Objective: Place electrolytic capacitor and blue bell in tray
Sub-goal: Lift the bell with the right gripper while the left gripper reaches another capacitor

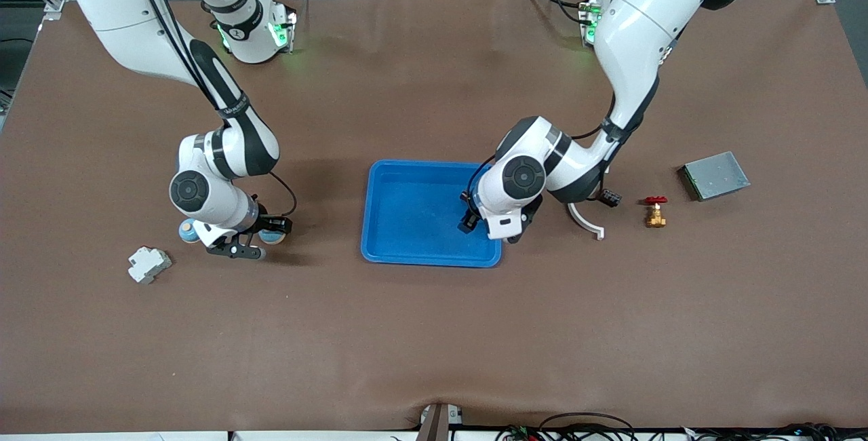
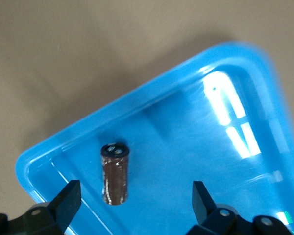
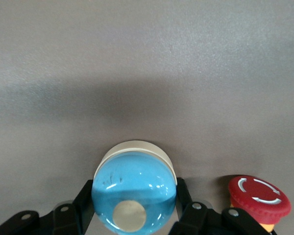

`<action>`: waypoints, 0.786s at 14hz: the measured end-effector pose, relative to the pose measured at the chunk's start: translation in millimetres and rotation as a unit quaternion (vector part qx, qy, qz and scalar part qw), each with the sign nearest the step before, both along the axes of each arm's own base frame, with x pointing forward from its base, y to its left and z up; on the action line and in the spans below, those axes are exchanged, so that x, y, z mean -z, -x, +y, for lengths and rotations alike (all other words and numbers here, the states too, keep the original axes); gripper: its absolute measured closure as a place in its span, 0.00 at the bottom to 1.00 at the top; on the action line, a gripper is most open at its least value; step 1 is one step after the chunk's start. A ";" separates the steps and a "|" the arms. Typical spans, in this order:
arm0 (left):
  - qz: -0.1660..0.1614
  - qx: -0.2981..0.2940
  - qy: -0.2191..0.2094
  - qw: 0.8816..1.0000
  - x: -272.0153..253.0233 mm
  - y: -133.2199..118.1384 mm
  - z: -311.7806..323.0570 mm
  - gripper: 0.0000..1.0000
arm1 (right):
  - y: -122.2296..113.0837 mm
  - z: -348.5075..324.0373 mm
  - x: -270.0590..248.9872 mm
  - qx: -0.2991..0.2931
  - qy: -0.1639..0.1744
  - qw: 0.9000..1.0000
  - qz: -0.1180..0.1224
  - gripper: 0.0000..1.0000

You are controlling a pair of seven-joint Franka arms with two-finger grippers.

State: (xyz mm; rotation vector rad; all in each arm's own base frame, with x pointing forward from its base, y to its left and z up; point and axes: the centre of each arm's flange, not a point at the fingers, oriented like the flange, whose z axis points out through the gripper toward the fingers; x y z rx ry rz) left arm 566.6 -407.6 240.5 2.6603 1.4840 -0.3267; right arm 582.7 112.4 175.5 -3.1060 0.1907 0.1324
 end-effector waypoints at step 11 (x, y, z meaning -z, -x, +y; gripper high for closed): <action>0.038 -0.053 -0.093 0.994 -96.4 -45.0 145.4 0.00 | 3.2 112.5 -41.9 0.093 0.024 0.995 0.032 0.32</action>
